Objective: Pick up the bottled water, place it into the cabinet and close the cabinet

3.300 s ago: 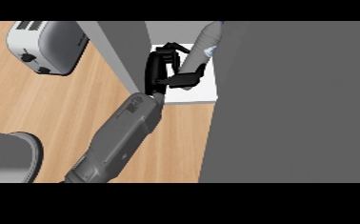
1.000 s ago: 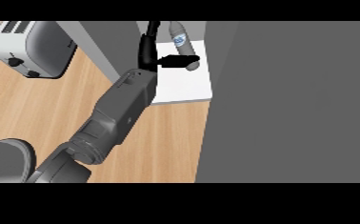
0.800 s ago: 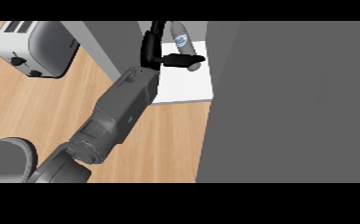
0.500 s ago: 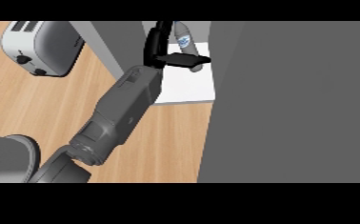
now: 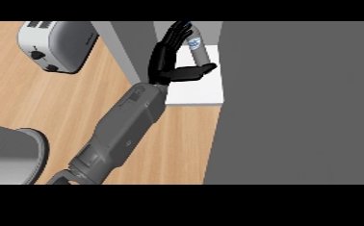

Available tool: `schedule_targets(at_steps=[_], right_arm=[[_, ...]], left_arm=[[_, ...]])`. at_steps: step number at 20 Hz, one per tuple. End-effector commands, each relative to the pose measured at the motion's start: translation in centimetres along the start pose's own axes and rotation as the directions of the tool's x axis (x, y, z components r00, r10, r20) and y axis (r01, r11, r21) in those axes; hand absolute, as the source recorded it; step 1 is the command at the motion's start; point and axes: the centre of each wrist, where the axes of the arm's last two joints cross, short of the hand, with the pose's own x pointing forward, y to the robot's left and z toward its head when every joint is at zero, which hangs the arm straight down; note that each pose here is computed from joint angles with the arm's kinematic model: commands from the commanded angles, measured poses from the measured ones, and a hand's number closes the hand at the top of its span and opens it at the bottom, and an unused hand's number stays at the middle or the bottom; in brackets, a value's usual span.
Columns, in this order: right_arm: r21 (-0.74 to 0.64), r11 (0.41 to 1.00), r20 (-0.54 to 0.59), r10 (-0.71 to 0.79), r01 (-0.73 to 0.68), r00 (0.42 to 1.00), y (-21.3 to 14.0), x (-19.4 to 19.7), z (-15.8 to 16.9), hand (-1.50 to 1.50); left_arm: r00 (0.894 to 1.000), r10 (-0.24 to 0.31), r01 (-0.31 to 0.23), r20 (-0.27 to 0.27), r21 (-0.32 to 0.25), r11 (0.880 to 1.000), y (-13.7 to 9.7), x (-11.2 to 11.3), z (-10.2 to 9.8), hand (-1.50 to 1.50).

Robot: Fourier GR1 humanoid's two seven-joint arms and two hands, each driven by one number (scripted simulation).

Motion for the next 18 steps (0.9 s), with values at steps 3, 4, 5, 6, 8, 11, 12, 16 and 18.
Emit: schedule_targets(at_steps=[3, 4, 5, 6, 8, 11, 12, 16, 18], right_arm=[[0.008, 0.997, 0.038, 0.073, -0.073, 0.997, 0.0, 2.0, 0.5, -1.50], [0.013, 0.996, 0.039, 0.090, -0.090, 0.995, -0.1, 3.2, 0.6, -1.50], [0.052, 0.993, 0.026, 0.109, -0.110, 0.994, 0.0, 1.2, 0.1, -1.50], [0.091, 0.987, 0.029, 0.131, -0.133, 0.991, -0.1, 1.9, 0.2, -1.50], [0.166, 0.972, 0.004, 0.166, -0.164, 0.986, -0.2, 2.2, 0.2, 1.50], [0.255, 0.954, -0.049, 0.177, -0.159, 0.983, -0.1, 3.2, 0.4, 1.50], [0.267, 0.952, -0.055, 0.169, -0.149, 0.984, 0.7, 1.5, -0.1, 1.50], [0.317, 0.948, -0.119, 0.053, -0.012, 0.991, 1.9, 3.7, 0.4, 1.50], [0.323, 0.945, -0.128, 0.000, 0.042, 0.992, 3.5, 2.8, 0.0, 1.50]], left_arm=[[0.998, 0.060, -0.061, -0.031, -0.028, 0.998, 0.1, 0.2, 4.6, 1.50], [0.997, 0.064, -0.064, -0.040, 0.006, 0.998, 0.0, 0.1, 5.2, 1.50], [0.998, 0.048, -0.049, -0.046, -0.010, 0.999, 1.2, 0.1, 6.3, 1.50], [0.998, 0.048, -0.049, -0.039, -0.013, 0.999, 2.1, 0.4, 6.9, 1.50], [0.998, 0.022, -0.022, -0.059, -0.005, 1.000, 1.8, 0.9, 7.7, 1.50], [0.998, 0.033, -0.032, -0.055, 0.008, 0.999, 2.8, 1.1, 10.6, 1.50], [0.998, 0.041, -0.040, -0.047, 0.010, 0.999, 4.0, 1.5, 12.1, 1.50], [0.999, 0.017, -0.017, -0.039, 0.014, 1.000, 5.0, 2.9, 16.1, 1.50], [1.000, 0.012, -0.011, -0.022, 0.032, 0.999, 6.2, 4.7, 16.4, 1.50]])
